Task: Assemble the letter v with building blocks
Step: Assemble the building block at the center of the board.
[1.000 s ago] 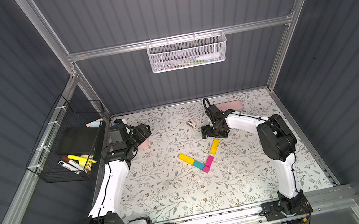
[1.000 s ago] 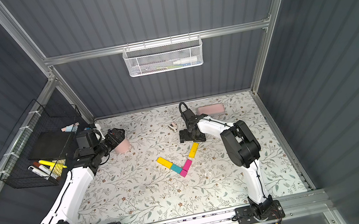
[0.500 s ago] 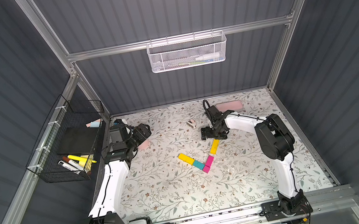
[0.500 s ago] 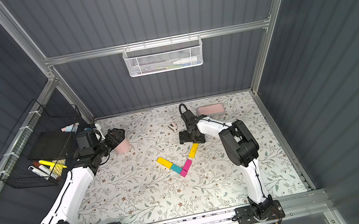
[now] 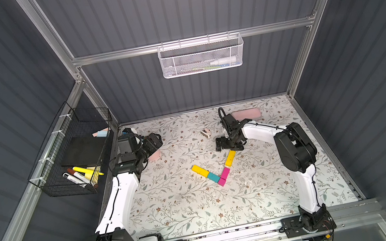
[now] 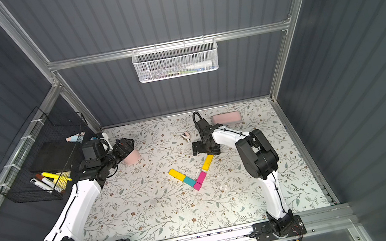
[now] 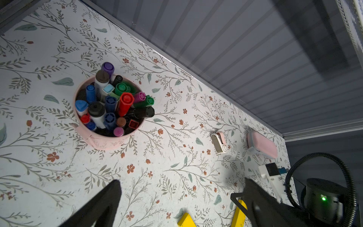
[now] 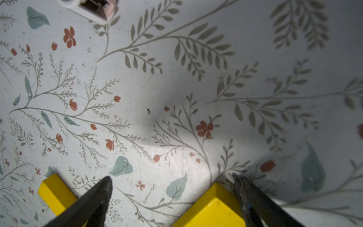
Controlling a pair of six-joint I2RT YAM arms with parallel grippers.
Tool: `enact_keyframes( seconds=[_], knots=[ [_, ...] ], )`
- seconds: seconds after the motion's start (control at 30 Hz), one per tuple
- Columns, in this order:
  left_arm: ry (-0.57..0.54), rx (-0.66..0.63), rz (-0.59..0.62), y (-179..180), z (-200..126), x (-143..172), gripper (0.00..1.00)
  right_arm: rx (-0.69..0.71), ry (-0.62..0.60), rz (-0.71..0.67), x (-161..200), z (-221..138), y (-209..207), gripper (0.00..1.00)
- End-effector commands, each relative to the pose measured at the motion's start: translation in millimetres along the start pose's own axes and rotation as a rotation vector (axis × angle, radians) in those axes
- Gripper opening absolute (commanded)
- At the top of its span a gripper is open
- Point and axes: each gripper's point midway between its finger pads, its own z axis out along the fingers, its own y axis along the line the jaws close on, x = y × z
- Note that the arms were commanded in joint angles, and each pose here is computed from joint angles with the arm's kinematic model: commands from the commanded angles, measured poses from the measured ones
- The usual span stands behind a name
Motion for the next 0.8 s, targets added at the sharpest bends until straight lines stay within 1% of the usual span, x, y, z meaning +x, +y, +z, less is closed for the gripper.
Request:
enact_keyframes(
  seconds=[0.0,0.33,0.77],
  knots=[
    [-0.011,-0.013,0.019,4.0,-3.6,-1.3,1.00,-0.002,0.020,-0.008,8.9,-3.8,1.2,0.99],
    [-0.008,-0.014,0.018,4.5,-3.1,-0.4,0.99,0.023,0.013,-0.024,6.4,-0.1,-2.2,0.99],
    [-0.007,-0.015,0.017,4.8,-2.4,-0.4,1.00,0.003,0.039,-0.030,5.4,6.3,3.3,0.99]
  ],
)
